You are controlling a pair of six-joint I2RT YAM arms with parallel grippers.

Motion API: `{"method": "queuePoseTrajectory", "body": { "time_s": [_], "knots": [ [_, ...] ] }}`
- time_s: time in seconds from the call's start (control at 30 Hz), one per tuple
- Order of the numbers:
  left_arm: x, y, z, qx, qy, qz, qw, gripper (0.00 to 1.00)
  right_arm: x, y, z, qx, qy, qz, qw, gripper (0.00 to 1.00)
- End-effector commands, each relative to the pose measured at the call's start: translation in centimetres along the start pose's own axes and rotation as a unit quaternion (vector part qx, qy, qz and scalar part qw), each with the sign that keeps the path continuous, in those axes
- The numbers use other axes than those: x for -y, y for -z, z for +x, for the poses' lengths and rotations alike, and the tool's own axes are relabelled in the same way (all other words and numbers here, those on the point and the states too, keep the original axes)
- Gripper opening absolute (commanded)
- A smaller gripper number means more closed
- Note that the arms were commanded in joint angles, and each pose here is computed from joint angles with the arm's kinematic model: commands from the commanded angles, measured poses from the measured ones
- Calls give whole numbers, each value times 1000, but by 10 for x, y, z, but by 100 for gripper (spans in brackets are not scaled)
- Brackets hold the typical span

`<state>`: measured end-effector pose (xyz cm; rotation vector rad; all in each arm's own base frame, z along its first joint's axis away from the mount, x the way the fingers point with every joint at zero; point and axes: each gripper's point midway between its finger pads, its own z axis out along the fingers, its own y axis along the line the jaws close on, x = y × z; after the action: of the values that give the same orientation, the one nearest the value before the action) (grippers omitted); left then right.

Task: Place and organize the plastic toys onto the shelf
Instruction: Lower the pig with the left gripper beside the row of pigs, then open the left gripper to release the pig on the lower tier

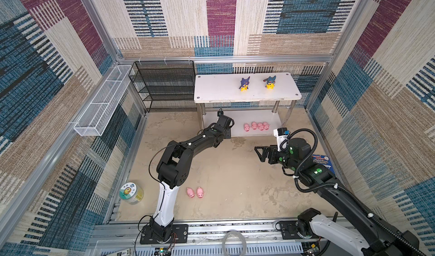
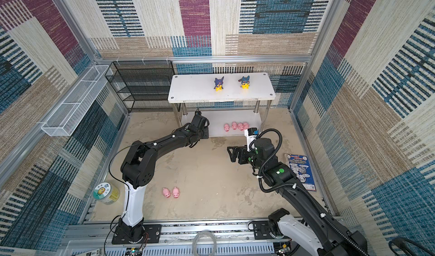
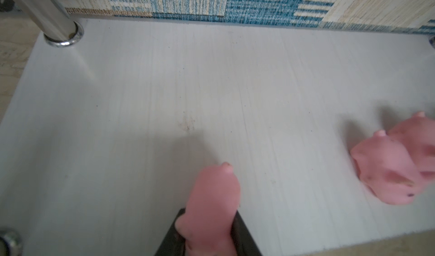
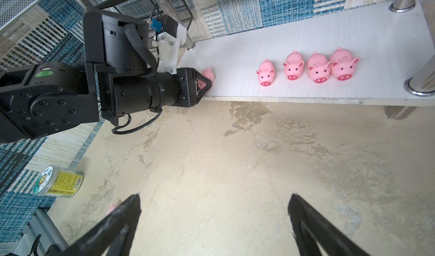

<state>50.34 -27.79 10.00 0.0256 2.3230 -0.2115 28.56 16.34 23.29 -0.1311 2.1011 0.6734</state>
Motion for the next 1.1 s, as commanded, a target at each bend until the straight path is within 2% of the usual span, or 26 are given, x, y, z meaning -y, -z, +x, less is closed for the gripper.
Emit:
{"method": "queuePoseTrajectory", "body": {
  "time_s": [0.0,0.07,0.2,1.07],
  "knots": [
    [-1,-4,-2,3,15,-4,1000,39,0,4,-7,10,-2,5,1000,100],
    [0,-5,-2,4,17,-2,1000,43,1,5,-7,13,-2,10,1000,100],
    [2,-6,-2,1,19,3,1000,44,2,6,-6,11,-3,12,1000,100],
    [10,9,15,-32,23,38,999,48,1,7,-4,9,0,7,1000,100]
  ]
}}
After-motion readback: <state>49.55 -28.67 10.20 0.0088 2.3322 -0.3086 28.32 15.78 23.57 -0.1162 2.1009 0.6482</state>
